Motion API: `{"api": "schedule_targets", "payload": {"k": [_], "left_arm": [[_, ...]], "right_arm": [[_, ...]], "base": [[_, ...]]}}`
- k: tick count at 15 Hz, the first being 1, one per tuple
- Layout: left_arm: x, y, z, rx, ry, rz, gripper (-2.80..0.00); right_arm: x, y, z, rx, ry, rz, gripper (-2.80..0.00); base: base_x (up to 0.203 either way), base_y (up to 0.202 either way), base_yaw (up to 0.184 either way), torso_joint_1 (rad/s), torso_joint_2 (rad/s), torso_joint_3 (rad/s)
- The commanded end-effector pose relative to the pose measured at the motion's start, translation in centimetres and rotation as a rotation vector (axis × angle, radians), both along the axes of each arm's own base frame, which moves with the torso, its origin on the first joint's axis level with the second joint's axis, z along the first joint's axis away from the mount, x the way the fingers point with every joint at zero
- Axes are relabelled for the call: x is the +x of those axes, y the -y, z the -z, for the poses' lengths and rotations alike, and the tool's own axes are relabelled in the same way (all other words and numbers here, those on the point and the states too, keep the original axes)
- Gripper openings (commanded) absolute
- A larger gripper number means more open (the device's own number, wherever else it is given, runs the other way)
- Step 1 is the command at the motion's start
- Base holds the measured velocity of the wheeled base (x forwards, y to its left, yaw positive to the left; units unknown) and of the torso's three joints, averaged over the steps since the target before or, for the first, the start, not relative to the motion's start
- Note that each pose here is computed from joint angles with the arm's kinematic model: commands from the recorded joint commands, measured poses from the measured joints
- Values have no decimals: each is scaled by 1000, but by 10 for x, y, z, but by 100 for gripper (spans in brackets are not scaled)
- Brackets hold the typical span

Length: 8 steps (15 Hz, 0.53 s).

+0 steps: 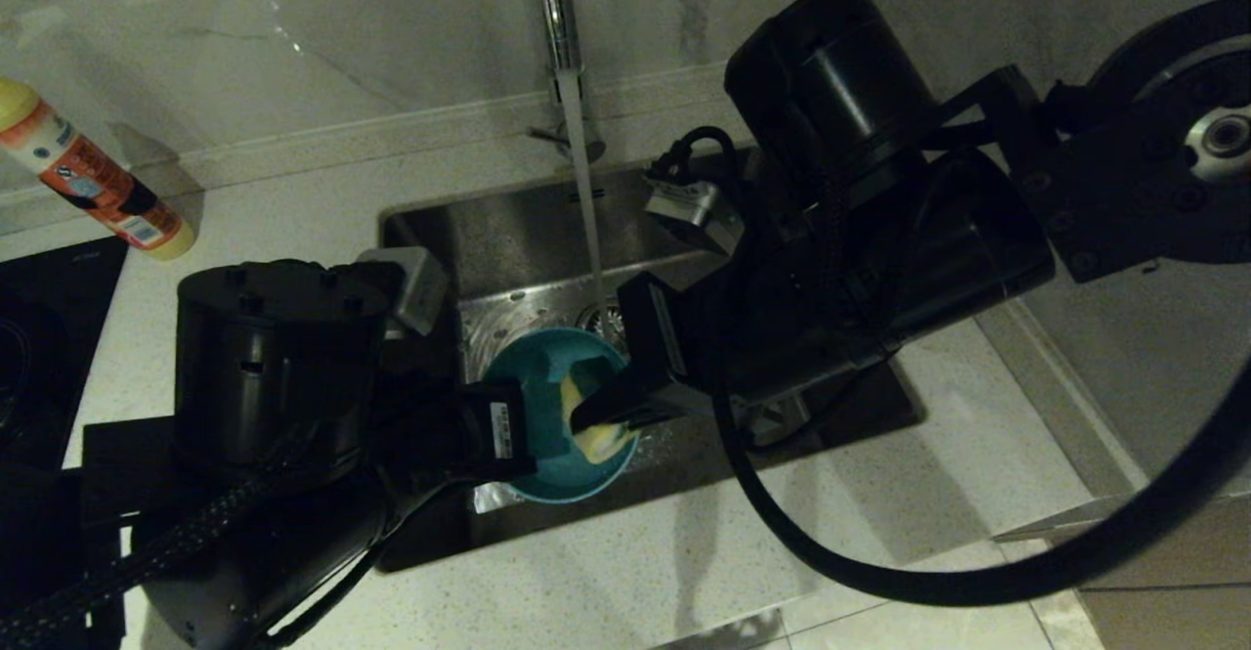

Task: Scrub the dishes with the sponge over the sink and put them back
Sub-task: Wipe the bowl

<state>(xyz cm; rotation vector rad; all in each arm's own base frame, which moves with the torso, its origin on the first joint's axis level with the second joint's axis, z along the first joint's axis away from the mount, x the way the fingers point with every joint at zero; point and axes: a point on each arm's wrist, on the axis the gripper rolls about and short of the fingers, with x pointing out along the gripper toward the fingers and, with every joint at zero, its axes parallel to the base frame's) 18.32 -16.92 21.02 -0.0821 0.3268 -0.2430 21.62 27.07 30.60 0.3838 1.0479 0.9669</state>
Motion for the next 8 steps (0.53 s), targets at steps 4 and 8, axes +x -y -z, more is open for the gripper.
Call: {"api": "schedule_targets", "payload": {"k": [4,8], "left_arm": [[3,2,1,-8,8,-3,-280],[3,2,0,-8,9,-6,-280]], "right_arm": [[-9,9,-9,4,-1,-4,-280],[-12,12,-14,18,9,-5,-280]], "base": [[0,0,0,0,0,0],[0,0,0,0,0,0]]}}
